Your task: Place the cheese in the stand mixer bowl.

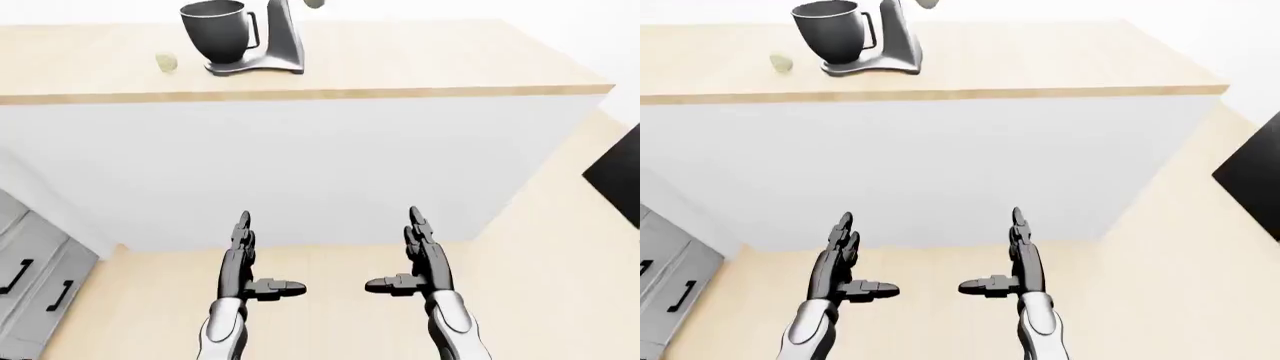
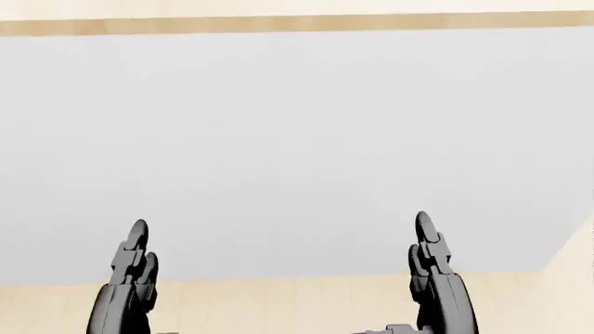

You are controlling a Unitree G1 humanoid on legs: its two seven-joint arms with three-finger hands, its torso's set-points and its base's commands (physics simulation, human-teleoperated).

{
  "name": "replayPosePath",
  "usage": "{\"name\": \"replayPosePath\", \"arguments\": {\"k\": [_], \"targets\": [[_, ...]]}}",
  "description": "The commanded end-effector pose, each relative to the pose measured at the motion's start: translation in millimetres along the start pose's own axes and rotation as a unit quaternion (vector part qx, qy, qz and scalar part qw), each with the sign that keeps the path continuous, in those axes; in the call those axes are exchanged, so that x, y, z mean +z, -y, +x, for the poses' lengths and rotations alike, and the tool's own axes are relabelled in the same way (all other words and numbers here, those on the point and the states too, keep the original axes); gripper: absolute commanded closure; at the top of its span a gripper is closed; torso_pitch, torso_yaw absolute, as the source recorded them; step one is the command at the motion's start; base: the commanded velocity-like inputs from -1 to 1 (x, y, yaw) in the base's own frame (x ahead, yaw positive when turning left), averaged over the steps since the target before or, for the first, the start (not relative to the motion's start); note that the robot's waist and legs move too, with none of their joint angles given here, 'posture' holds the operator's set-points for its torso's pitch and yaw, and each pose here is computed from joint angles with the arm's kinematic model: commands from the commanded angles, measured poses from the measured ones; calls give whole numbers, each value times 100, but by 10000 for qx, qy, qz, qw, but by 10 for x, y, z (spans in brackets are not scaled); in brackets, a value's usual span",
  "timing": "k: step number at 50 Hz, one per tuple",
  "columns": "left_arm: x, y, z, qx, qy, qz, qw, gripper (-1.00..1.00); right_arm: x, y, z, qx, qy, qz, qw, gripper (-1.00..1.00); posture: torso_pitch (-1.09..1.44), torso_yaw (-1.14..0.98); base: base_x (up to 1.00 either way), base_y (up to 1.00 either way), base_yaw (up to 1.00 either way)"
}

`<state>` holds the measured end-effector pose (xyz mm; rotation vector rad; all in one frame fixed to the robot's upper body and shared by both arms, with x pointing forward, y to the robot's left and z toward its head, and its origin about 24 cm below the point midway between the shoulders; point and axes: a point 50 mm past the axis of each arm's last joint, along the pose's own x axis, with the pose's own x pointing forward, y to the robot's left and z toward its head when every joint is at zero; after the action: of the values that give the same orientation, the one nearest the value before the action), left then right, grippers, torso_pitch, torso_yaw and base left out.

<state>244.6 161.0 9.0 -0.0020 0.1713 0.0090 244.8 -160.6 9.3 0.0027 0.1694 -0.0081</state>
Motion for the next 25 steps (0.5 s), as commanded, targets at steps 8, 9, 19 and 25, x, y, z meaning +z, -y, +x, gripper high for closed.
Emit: {"name": "replayPosePath", "arguments": {"k": [8,9,19,25], "targets": [[377,7,-7,-65,901,-27,9959,-100,417,-28,-20,0,994,-64,9950,-100,0,0,0,0,0],[376,9,-9,-67,902,-26,9959,-100,419,-27,-20,-1,995,-67,9950,-100,0,0,0,0,0],[521,-20,-58,-37,1050,-93,9944,-100,550,-24,-56,-13,1236,-161,9922,-100,0,0,0,0,0],[679,-41,-111,-18,1266,-117,9919,-100,759,5,-130,-72,1524,-302,9878,-100,0,0,0,0,0]]}}
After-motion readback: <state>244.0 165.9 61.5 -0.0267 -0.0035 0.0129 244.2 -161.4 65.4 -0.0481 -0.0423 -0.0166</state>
